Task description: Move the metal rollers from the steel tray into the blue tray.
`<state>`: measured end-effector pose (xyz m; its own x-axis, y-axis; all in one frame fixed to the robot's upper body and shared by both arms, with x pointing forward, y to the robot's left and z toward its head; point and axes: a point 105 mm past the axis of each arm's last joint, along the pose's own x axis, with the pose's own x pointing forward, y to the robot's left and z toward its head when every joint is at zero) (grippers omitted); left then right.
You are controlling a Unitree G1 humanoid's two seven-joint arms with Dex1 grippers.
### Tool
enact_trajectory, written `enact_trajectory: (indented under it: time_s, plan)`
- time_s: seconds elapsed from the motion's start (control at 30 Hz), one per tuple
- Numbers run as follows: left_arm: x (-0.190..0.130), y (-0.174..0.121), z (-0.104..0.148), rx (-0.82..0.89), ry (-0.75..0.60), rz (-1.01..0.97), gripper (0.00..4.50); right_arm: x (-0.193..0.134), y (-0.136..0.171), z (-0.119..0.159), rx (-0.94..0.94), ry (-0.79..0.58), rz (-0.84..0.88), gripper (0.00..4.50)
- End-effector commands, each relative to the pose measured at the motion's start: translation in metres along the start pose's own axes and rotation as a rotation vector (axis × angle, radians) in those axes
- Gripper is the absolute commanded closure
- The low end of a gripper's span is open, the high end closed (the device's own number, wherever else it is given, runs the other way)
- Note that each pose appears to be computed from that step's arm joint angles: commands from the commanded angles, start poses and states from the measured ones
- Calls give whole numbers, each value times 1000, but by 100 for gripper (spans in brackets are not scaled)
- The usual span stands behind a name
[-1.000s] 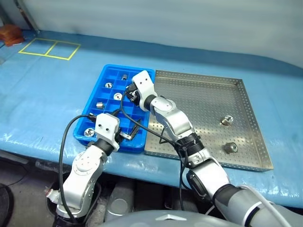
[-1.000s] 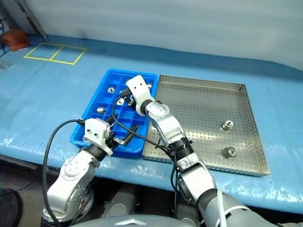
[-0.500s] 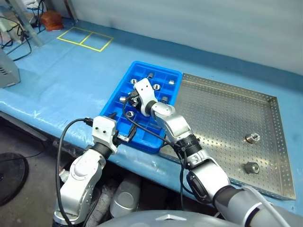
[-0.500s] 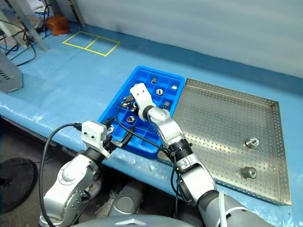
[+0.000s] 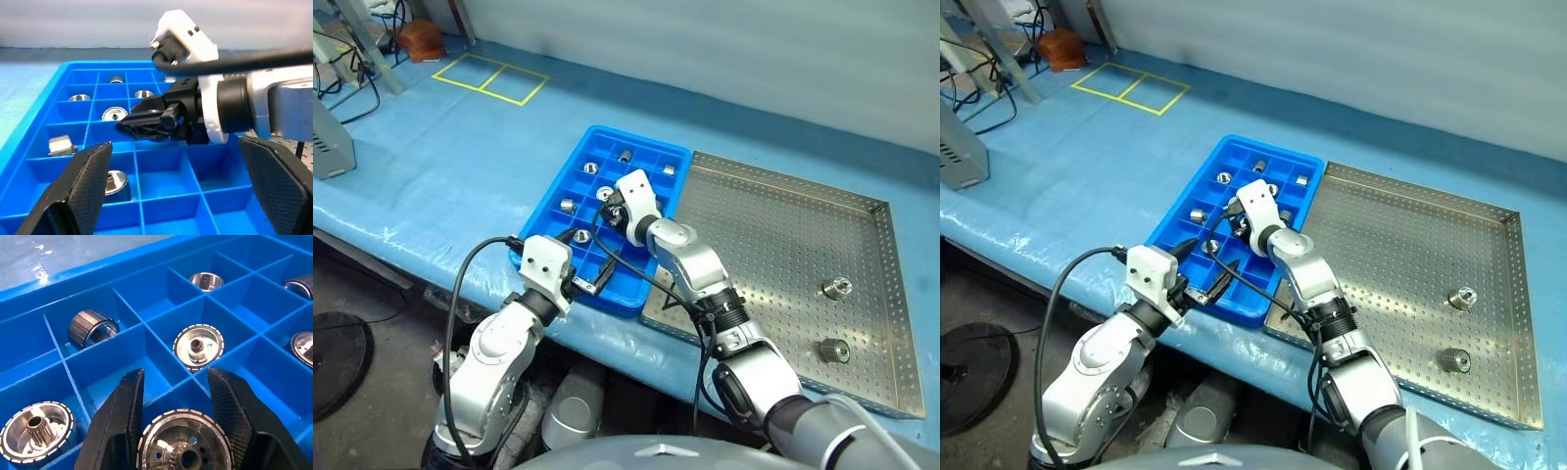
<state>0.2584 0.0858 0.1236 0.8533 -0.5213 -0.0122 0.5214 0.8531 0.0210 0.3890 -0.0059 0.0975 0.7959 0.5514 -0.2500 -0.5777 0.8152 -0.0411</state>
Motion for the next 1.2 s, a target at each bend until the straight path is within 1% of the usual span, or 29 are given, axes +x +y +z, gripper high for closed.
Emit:
enact_trajectory:
  time_s: [0.03,0.17,0.2,0.3,0.33,0.43,0.47,0.57,0.67,0.8,0.93,1.07,1.2]
  plan:
    - [1,-3,4,-3,-17,-20,0,-2,-1,8,20,-30,-8,152]
    - [4,-6,4,-3,-16,-44,0,-10,-10,23,51,-97,-56,21]
    - [5,-7,4,-2,-18,-55,0,-14,-14,28,60,-120,-87,2]
    - [10,-11,4,-1,-19,-88,0,-34,-36,43,103,-209,-228,2]
    - [11,-13,4,-3,-21,-101,0,-43,-47,47,107,-241,-300,2]
    - [17,-19,3,2,-23,-147,0,-71,-76,46,135,-289,-505,2]
    - [18,-21,3,5,-23,-156,0,-77,-81,45,138,-293,-545,2]
    - [24,-31,2,-12,-23,-217,0,-106,-106,30,169,-280,-768,2]
    - [28,-39,1,-19,-21,-264,0,-126,-120,16,213,-252,-930,2]
    - [33,-51,-1,-21,-13,-334,0,-141,-133,-7,261,-139,-1121,2]
    - [35,-60,-1,-31,-15,-388,0,-147,-142,-22,269,-56,-1243,2]
    - [34,-65,-2,-26,-14,-413,0,-151,-151,-35,299,-5,-1336,2]
    - [31,-70,-3,44,-15,-453,0,-146,-156,-48,375,34,-1334,2]
